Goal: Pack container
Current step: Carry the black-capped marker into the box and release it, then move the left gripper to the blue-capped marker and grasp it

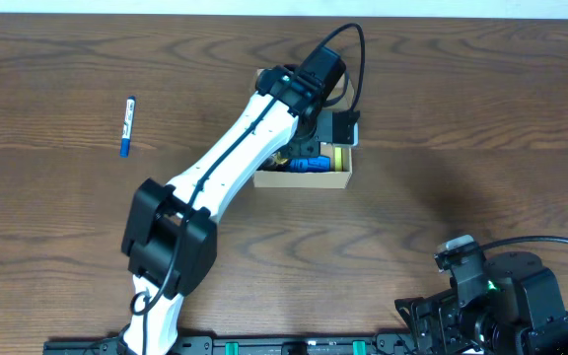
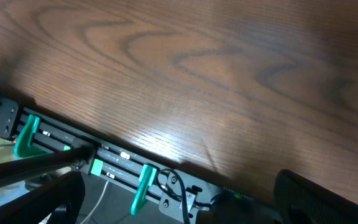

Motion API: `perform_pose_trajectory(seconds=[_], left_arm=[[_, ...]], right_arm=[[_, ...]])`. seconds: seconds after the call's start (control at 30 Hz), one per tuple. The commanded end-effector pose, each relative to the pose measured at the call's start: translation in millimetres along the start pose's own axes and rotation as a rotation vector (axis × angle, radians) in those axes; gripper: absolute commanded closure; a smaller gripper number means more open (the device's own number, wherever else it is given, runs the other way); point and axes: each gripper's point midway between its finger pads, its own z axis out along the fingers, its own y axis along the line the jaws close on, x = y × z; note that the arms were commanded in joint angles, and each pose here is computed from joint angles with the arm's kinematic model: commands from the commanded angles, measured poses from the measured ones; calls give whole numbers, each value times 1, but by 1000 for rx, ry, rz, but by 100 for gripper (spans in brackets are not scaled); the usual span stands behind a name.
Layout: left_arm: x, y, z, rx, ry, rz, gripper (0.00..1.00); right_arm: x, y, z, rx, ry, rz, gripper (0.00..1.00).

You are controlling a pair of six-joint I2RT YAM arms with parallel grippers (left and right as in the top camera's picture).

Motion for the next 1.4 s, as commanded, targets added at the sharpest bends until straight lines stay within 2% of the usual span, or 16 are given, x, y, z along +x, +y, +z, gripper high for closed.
perform_pose_trajectory(seconds=[0.0,0.13,0.33,0.5,0.6,0.73,0.83,1.0,1.07,1.2,1.23,1.33,1.37], left_arm=[[4,-6,15,42,16,45,94],[3,-9,24,67,8,48,94],[3,-9,28,71,11,42,67],[4,-11,25,78,18,35,66],[2,-11,16,63,11,-19,66],[1,-5,-14,-2,7,-111,66],[10,6,-48,-108,27,-208,66],[36,24,-114,-279,6,-373,64],[50,30,-139,-327,-26,-448,59],[97,46,-179,-415,-67,-658,56],[111,49,-185,-431,-70,-714,53],[151,55,-197,-449,-83,-888,30],[167,55,-198,-440,-79,-943,26]], right_arm=[[1,1,0,-7,2,4,1],[1,1,0,-7,2,4,1],[1,1,0,-7,2,4,1],[1,1,0,-7,2,4,1],[1,1,0,-7,2,4,1],[1,1,0,-7,2,4,1],[1,1,0,-7,2,4,1],[1,1,0,-7,2,4,1],[1,1,0,-7,2,4,1],[1,1,0,-7,2,4,1],[1,1,0,-7,2,4,1],[1,1,0,-7,2,4,1],[1,1,0,-7,2,4,1]])
